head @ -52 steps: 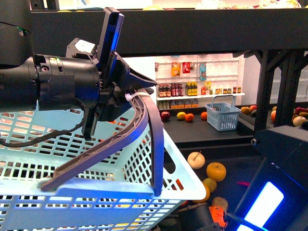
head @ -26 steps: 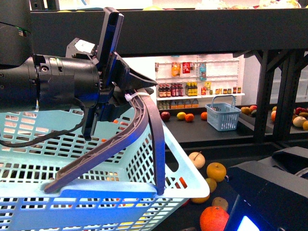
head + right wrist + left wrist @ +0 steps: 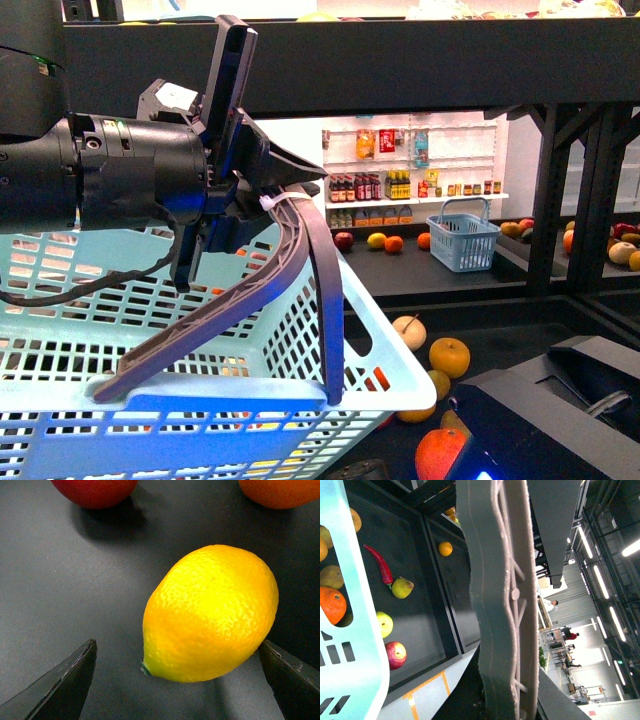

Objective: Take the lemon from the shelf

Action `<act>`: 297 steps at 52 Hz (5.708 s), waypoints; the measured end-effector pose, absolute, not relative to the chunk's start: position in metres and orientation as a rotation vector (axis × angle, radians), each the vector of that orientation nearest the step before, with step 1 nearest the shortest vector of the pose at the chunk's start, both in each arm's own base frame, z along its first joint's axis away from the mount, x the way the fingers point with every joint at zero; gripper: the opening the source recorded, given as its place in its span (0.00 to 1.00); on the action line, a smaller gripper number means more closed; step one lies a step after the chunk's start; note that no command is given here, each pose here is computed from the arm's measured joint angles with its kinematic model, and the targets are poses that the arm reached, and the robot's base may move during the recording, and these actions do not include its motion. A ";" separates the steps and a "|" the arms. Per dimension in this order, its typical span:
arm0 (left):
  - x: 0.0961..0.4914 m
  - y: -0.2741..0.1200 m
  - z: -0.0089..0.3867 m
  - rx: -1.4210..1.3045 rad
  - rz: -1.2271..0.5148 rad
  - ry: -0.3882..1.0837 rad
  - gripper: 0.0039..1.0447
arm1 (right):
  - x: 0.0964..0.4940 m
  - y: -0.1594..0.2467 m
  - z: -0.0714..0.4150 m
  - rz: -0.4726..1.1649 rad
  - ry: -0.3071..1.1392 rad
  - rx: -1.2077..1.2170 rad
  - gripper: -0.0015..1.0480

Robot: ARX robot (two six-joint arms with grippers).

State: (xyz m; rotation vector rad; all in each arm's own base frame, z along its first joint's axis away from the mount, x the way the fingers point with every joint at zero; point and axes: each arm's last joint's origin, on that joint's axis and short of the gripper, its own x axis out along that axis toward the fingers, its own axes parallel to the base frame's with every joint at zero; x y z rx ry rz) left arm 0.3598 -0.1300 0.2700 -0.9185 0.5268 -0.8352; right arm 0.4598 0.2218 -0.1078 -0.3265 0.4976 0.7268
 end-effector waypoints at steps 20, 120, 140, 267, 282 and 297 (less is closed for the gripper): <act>0.360 -0.130 0.270 -0.919 -0.835 0.527 0.09 | 0.471 0.234 -0.114 0.754 0.462 -0.376 0.93; 0.360 -0.130 0.270 -0.916 -0.836 0.525 0.09 | 0.514 0.068 -0.005 0.109 0.382 -0.091 0.59; 0.360 -0.130 0.270 -0.916 -0.835 0.525 0.09 | 0.508 0.018 0.099 0.032 0.171 0.093 0.59; 0.360 -0.130 0.269 -0.926 -0.830 0.535 0.09 | 0.185 -0.001 0.265 0.012 0.043 0.028 0.72; 0.360 -0.130 0.268 -0.926 -0.830 0.535 0.09 | 0.109 0.000 0.210 -0.001 0.052 0.006 0.27; 0.360 -0.130 0.269 -0.926 -0.832 0.535 0.09 | 0.098 0.000 0.167 -0.005 0.005 0.002 0.03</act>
